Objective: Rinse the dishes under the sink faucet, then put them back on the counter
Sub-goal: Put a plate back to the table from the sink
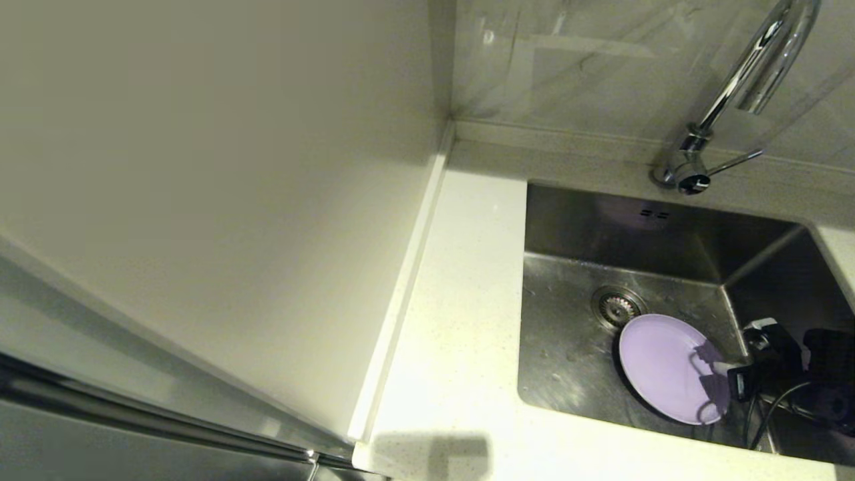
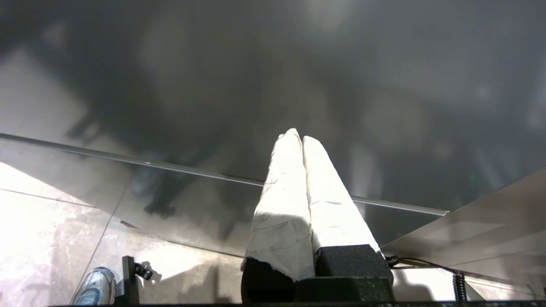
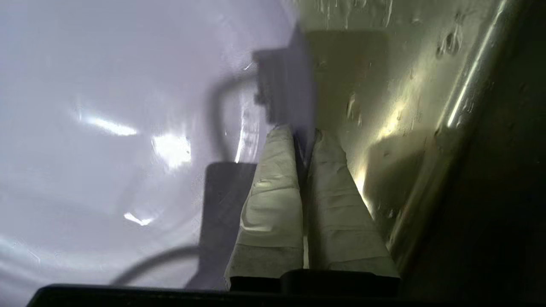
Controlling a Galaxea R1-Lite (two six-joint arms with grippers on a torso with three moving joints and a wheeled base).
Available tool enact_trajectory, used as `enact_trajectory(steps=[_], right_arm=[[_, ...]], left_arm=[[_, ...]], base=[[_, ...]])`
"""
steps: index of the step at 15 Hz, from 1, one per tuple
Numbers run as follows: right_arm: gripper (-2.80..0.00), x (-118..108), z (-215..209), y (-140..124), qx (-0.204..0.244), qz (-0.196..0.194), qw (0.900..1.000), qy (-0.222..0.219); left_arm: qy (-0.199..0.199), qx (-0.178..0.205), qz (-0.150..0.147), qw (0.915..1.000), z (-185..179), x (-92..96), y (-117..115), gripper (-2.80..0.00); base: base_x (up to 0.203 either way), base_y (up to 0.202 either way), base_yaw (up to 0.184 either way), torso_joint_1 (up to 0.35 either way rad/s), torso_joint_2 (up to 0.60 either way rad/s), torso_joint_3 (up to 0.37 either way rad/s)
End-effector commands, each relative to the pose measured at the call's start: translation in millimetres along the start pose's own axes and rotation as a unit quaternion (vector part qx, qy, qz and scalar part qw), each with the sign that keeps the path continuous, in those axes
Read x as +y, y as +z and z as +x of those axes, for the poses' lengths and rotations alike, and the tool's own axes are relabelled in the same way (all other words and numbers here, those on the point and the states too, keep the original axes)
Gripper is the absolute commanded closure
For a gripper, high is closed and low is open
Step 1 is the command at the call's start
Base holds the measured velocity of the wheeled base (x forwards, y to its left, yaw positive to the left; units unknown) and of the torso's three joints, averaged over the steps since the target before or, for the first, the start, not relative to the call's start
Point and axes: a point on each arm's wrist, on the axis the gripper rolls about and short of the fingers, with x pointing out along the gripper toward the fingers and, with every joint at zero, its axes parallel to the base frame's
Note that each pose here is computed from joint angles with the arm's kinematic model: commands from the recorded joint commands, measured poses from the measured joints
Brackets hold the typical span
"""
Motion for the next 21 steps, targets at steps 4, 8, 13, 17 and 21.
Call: enact_trajectory(steps=[4, 8, 13, 17, 21], right_arm=[[0.0, -9, -8, 22, -0.031, -0.003, 0.999, -0.045], [0.0, -12, -23, 43, -0.059, -0.015, 0.995, -0.084], [0.0, -17, -46, 71, -0.107, -0.036, 0.981, -0.157], [0.0, -19, -69, 95, -0.149, -0.048, 0.964, -0.216], [0.0, -15, -96, 115, -0.206, -0.063, 0.942, -0.257]], left_arm=[[0.0, 0.001, 0.0, 1.0, 0, 0.0, -1, 0.0], [0.0, 0.001, 0.0, 1.0, 0, 0.0, -1, 0.0], [0.0, 0.001, 0.0, 1.0, 0, 0.0, -1, 0.0], [0.0, 0.001, 0.0, 1.0, 0, 0.0, 0, 0.0], [0.0, 0.001, 0.0, 1.0, 0, 0.0, -1, 0.0]], base=[[0.0, 0.0, 0.0, 0.0, 0.0, 0.0], [0.0, 0.0, 0.0, 0.0, 0.0, 0.0], [0.0, 0.0, 0.0, 0.0, 0.0, 0.0], [0.0, 0.0, 0.0, 0.006, 0.0, 0.001], [0.0, 0.0, 0.0, 0.0, 0.0, 0.0]])
